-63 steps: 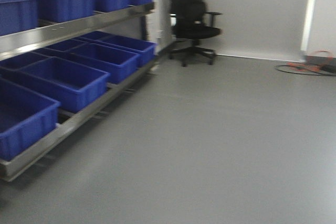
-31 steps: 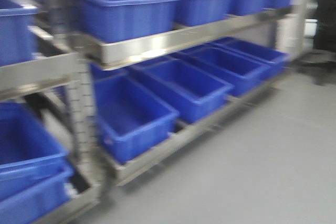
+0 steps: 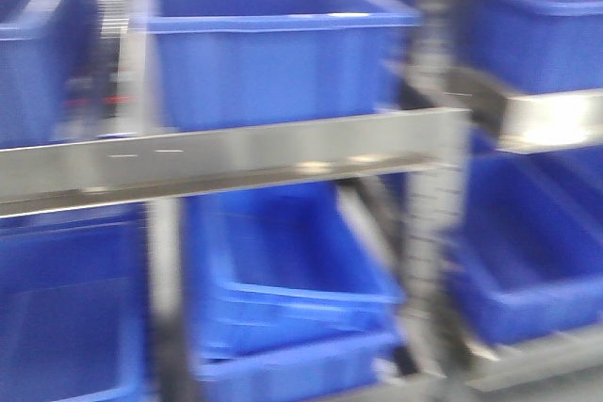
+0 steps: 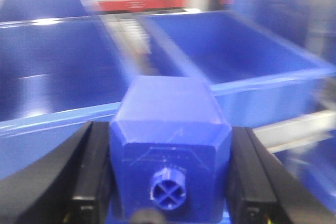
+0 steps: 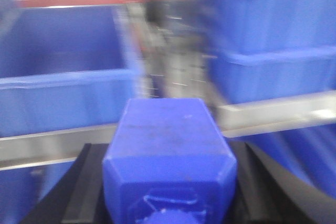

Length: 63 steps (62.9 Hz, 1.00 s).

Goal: Pick and sort blue part to right shelf
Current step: 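Turn and drive the base up to the shelf of blue bins, then position both held bottles above the blue bins on the shelf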

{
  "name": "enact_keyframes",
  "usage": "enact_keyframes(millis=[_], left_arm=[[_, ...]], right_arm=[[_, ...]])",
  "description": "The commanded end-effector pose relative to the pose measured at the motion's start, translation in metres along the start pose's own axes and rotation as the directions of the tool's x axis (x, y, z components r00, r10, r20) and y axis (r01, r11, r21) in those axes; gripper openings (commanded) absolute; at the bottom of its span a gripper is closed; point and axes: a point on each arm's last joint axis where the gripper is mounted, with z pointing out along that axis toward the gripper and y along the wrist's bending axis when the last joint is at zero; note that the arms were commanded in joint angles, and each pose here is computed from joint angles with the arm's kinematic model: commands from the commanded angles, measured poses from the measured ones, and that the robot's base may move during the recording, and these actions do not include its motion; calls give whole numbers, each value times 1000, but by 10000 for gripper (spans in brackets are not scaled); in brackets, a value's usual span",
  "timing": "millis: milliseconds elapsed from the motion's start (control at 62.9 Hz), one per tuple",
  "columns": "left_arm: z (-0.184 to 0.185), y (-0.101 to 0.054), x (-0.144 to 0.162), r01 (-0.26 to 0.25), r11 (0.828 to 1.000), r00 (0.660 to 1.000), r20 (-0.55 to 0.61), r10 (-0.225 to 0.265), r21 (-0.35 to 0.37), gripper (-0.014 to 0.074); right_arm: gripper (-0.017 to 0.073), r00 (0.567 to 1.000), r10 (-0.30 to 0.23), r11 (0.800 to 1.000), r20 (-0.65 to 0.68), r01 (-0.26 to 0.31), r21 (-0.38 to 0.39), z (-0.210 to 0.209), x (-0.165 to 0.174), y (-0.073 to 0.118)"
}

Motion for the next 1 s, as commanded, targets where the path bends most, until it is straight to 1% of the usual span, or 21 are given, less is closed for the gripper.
enact_keyframes(millis=[0, 985], left_arm=[[-2, 1, -18, 11, 1000, 993, 114, -11, -5, 354], [-2, 1, -18, 11, 1000, 993, 114, -11, -5, 354]], right_arm=[[426, 994, -3, 1000, 113, 3, -6, -1, -17, 1], [426, 994, -3, 1000, 113, 3, -6, -1, -17, 1]])
